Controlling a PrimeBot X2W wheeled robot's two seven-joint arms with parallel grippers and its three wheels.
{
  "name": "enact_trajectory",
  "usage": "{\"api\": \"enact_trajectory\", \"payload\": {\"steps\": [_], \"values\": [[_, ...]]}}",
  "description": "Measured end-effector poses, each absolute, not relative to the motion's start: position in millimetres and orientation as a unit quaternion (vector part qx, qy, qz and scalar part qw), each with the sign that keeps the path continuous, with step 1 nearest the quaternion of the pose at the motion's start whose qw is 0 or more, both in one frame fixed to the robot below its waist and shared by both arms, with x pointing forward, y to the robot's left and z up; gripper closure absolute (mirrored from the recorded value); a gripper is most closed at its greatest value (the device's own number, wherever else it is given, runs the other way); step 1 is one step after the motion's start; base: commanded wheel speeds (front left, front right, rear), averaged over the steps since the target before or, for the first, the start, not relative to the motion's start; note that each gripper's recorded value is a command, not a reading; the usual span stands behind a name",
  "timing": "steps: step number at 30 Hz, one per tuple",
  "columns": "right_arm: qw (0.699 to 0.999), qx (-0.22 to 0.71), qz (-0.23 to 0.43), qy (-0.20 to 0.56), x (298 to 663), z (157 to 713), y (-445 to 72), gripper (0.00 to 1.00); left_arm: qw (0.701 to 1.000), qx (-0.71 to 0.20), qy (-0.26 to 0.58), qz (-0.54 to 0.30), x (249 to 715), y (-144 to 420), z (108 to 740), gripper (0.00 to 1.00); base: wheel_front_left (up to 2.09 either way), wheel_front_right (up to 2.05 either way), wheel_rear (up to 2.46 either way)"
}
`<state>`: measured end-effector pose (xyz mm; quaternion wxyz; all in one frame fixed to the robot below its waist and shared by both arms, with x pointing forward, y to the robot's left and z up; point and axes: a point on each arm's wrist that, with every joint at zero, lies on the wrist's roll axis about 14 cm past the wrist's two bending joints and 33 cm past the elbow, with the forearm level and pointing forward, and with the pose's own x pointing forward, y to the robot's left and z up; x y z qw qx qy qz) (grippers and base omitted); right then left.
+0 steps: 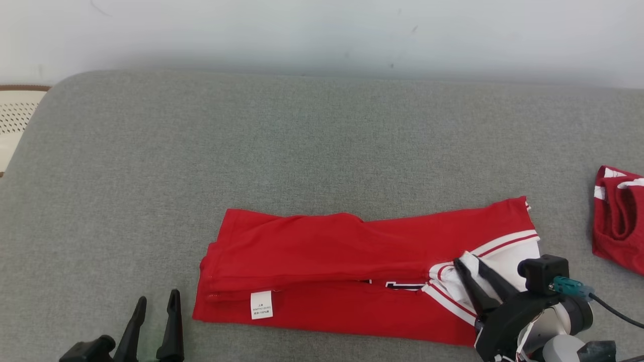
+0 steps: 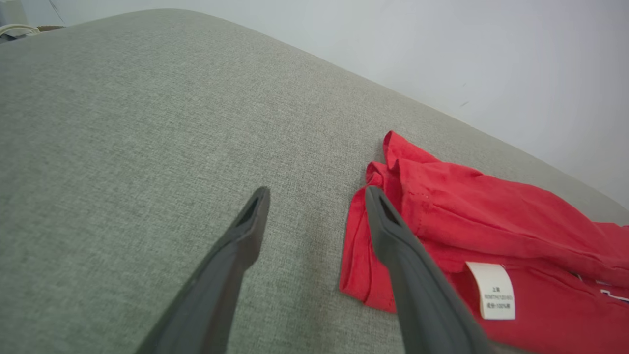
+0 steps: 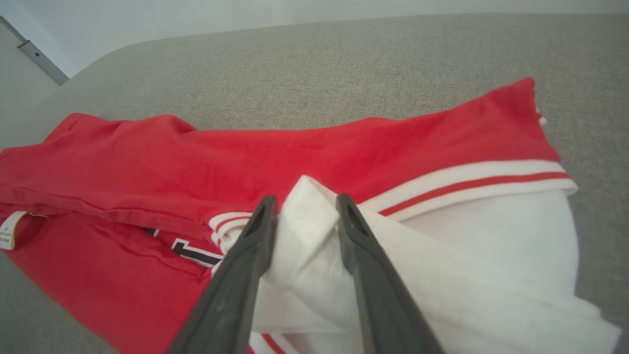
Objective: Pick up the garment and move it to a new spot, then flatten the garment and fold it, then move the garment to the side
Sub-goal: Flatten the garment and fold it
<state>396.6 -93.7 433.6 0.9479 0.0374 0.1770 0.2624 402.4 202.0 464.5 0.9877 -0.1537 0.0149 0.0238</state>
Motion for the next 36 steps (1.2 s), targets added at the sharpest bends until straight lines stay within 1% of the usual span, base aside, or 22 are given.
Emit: {"api": "enact_trajectory", "payload": {"steps": [1, 5, 8, 11, 15, 16, 17, 18, 23, 28, 32, 36], "values": [[0.946, 0.037, 0.262, 0.186, 394.3, 428.9, -94.2, 1.0, 0.987, -0.156, 0.015, 0.022, 405.2, 200.8, 464.5, 0.0, 0.0, 0.0, 0.0], [0.946, 0.037, 0.26, 0.19, 392.9, 426.5, -94.6, 1.0, 0.986, -0.165, 0.014, 0.019, 409.8, 196.8, 464.4, 0.0, 0.0, 0.0, 0.0], [0.948, 0.044, 0.26, 0.18, 391.0, 431.1, -92.6, 1.0, 0.986, -0.166, 0.011, 0.014, 411.5, 193.9, 467.0, 0.0, 0.0, 0.0, 0.0], [0.948, 0.056, 0.261, 0.173, 379.7, 431.7, -92.5, 1.0, 0.986, -0.168, 0.004, 0.011, 411.6, 192.5, 471.7, 0.0, 0.0, 0.0, 0.0], [0.945, 0.077, 0.263, 0.177, 355.1, 427.7, -93.7, 1.0, 0.985, -0.17, -0.005, 0.006, 411.6, 189.9, 477.8, 0.0, 0.0, 0.0, 0.0], [0.945, 0.087, 0.261, 0.177, 350.3, 427.3, -94.2, 0.64, 0.985, -0.17, -0.006, 0.005, 411.8, 188.8, 478.3, 0.0, 0.0, 0.0, 0.0], [0.944, 0.09, 0.263, 0.178, 344.7, 426.9, -93.6, 0.36, 0.985, -0.171, -0.005, 0.004, 411.5, 187.8, 478.0, 0.0, 0.0, 0.0, 0.0], [0.942, 0.093, 0.266, 0.18, 338.5, 426.4, -92.8, 0.0, 0.985, -0.171, -0.003, 0.002, 410.7, 186.4, 476.7, 0.0, 0.0, 0.0, 0.0], [0.941, 0.123, 0.26, 0.178, 318.2, 427.8, -95.2, 0.0, 0.985, -0.172, -0.002, -0.008, 412.2, 179.5, 477.1, 0.0, 0.0, 0.0, 0.0], [0.945, 0.121, 0.242, 0.184, 304.9, 426.9, -112.3, 0.0, 0.985, -0.174, -0.008, -0.013, 412.1, 176.3, 481.6, 0.0, 0.0, 0.0, 0.0], [0.96, 0.114, 0.222, 0.124, 323.0, 453.7, -127.2, 0.0, 0.985, -0.174, -0.011, -0.017, 411.6, 174.1, 484.6, 0.0, 0.0, 0.0, 0.0], [0.967, 0.095, 0.211, 0.105, 342.0, 465.0, -133.3, 0.0, 0.985, -0.173, -0.013, -0.018, 410.2, 173.7, 486.2, 0.0, 0.0, 0.0, 0.0]]}}
